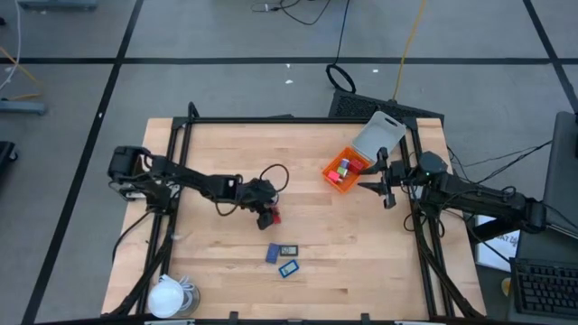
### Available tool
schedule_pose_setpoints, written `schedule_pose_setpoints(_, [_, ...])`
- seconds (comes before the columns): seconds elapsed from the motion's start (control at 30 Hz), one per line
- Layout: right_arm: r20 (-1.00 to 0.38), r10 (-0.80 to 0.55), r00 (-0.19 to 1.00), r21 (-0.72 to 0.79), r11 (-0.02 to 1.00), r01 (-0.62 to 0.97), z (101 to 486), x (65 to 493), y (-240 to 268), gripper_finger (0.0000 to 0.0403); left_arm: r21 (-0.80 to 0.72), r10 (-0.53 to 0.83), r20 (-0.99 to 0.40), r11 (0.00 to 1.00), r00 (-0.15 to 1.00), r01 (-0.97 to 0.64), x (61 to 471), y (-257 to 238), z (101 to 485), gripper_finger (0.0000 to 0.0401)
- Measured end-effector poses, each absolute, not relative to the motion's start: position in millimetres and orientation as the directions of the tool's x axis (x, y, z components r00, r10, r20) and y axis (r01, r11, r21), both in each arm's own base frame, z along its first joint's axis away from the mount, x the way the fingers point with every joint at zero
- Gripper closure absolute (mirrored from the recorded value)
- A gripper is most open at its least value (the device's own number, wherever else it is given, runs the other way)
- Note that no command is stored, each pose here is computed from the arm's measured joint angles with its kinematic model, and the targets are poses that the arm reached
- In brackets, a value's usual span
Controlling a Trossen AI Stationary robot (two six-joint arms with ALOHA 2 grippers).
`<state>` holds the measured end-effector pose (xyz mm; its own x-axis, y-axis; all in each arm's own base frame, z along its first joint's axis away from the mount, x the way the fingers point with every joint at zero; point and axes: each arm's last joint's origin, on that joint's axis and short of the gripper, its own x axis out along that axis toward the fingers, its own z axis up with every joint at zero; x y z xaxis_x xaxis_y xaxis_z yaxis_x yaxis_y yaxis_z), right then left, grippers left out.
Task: Pick & Place Office items
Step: Put the blue charger adapter into the orange bin
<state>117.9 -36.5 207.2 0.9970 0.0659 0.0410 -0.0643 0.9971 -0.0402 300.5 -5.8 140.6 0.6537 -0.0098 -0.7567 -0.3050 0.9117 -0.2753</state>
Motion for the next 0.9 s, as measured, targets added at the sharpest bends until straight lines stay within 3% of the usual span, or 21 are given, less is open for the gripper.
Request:
schedule_pose_setpoints(0.27, [0.04, 0.066, 0.997, -0.04, 0.997, -0.064, 207.2, 118.0, -36.5, 0.0259, -0.265, -0.032, -0.86, 0.882, 0.51, -0.391, 286.0, 6.5, 137.6, 0.015])
schedule_pose_setpoints(0.5, [0.03, 0.062, 0.998, -0.034, 0.998, -0.061, 205.9, 119.2, -37.1, 0.0259, -0.319, -0.097, -0.866, 0.864, 0.491, -0.39, 270.2, 10.0, 155.5, 0.0151])
schedule_pose_setpoints(0.67, [0.014, 0.061, 0.998, -0.03, 0.998, -0.061, 204.1, 120.8, -37.8, 0.0259, -0.243, 0.028, -0.877, 0.835, 0.479, -0.493, 257.5, 13.2, 171.6, 0.0151])
schedule_pose_setpoints(0.9, [0.002, 0.061, 0.998, -0.024, 0.998, -0.061, 202.6, 122.2, -38.4, 0.0259, -0.2, 0.21, -0.799, 0.791, 0.564, -0.578, 264.1, 18.7, 181.8, 0.0151])
